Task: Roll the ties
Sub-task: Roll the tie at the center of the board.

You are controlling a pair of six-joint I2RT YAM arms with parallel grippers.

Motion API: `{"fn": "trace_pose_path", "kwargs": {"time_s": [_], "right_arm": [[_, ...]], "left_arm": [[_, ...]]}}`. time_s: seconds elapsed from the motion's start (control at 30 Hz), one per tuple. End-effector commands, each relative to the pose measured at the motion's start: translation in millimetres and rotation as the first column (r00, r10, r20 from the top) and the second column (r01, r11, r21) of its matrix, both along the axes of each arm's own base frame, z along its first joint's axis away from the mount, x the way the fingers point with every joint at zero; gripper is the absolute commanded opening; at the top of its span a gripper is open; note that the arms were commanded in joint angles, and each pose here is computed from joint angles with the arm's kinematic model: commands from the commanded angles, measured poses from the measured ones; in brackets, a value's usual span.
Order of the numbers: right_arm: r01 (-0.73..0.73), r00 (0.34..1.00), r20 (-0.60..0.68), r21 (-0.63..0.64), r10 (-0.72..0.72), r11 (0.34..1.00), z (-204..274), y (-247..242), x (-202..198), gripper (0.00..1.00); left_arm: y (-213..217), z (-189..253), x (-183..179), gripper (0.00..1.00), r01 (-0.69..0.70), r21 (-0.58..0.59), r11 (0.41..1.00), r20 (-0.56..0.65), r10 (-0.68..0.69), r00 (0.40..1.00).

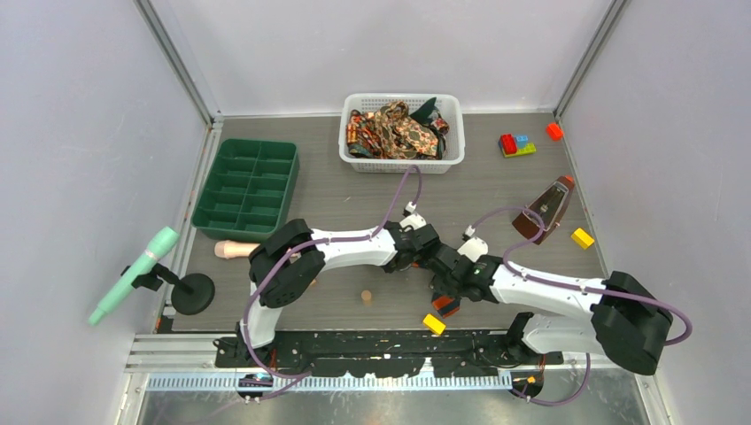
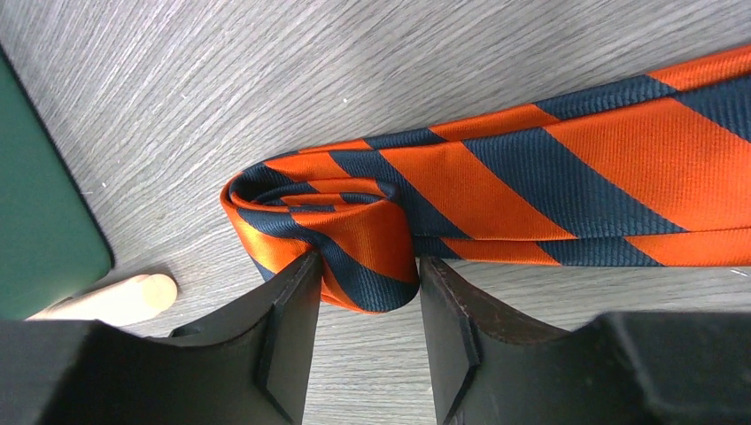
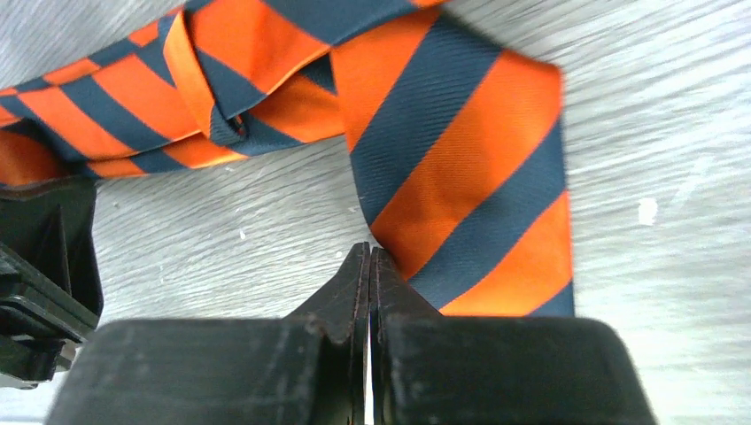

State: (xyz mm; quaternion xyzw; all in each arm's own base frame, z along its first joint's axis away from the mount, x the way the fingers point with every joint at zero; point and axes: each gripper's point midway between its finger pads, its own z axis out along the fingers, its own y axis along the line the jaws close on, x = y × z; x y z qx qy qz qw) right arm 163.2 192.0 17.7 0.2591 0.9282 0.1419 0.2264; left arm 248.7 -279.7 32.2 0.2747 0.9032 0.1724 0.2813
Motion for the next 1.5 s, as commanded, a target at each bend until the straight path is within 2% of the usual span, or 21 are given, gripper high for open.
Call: {"fn": "trace_pose_path", "kwargs": {"time_s": [0.0, 0.13, 0.3, 0.37, 0.47, 0.6, 0.73, 1.0, 1.37, 1.47], "right_arm": [[0.091, 0.993, 0.082, -0.149, -0.080, 0.985, 30.4, -35.0, 11.5, 0.00], [0.127, 0.987, 0.132, -0.264, -0.094, 0.956, 52.4, -61.7, 14.8, 0.00], [0.128, 0.988, 0.134, -0.414, -0.079, 0.901, 64.0, -85.8, 15.8, 0.00], [0.086, 0.991, 0.132, -0.378, -0.039, 0.922, 66.0, -72.9, 19.3, 0.00], [0.027, 0.989, 0.147, -0.225, 0.006, 0.974, 64.0, -44.0, 21.0, 0.03], [0.050, 0.984, 0.177, -0.106, -0.031, 0.993, 65.7, -36.1, 18.9, 0.10], [0.068, 0.974, 0.218, -0.044, -0.056, 0.997, 76.2, -39.6, 17.7, 0.17], [0.090, 0.957, 0.278, -0.008, -0.084, 0.996, 101.8, -51.8, 16.8, 0.26], [0.093, 0.953, 0.290, 0.005, -0.090, 0.996, 108.5, -54.1, 15.9, 0.27], [0.089, 0.954, 0.287, 0.007, -0.087, 0.996, 107.7, -52.8, 15.7, 0.28]], "left_arm": [[-7.2, -13.5, -4.2, 0.46, -0.015, -0.050, 0.999, -0.037, 0.013, 0.999], [-6.3, -14.6, -3.6, 0.46, -0.016, -0.044, 0.999, -0.035, 0.015, 0.999], [-6.2, -17.0, -3.9, 0.45, -0.014, -0.039, 0.999, -0.038, 0.013, 0.999], [-6.6, -18.1, -4.1, 0.45, -0.015, -0.042, 0.999, -0.041, 0.013, 0.999], [-7.5, -18.5, -4.4, 0.45, -0.014, -0.043, 0.999, -0.043, 0.012, 0.999], [-7.7, -13.9, -4.5, 0.46, -0.014, -0.052, 0.999, -0.041, 0.012, 0.999], [-10.8, -2.1, -4.1, 0.51, -0.005, -0.073, 0.997, -0.036, 0.002, 0.999], [-17.7, 29.8, -1.1, 0.63, 0.016, -0.123, 0.992, -0.015, -0.017, 1.000], [-23.3, 61.2, -1.1, 0.64, 0.038, -0.185, 0.982, 0.002, -0.039, 0.999], [-25.1, 72.5, -0.2, 0.60, 0.048, -0.206, 0.977, 0.016, -0.046, 0.999]]}}
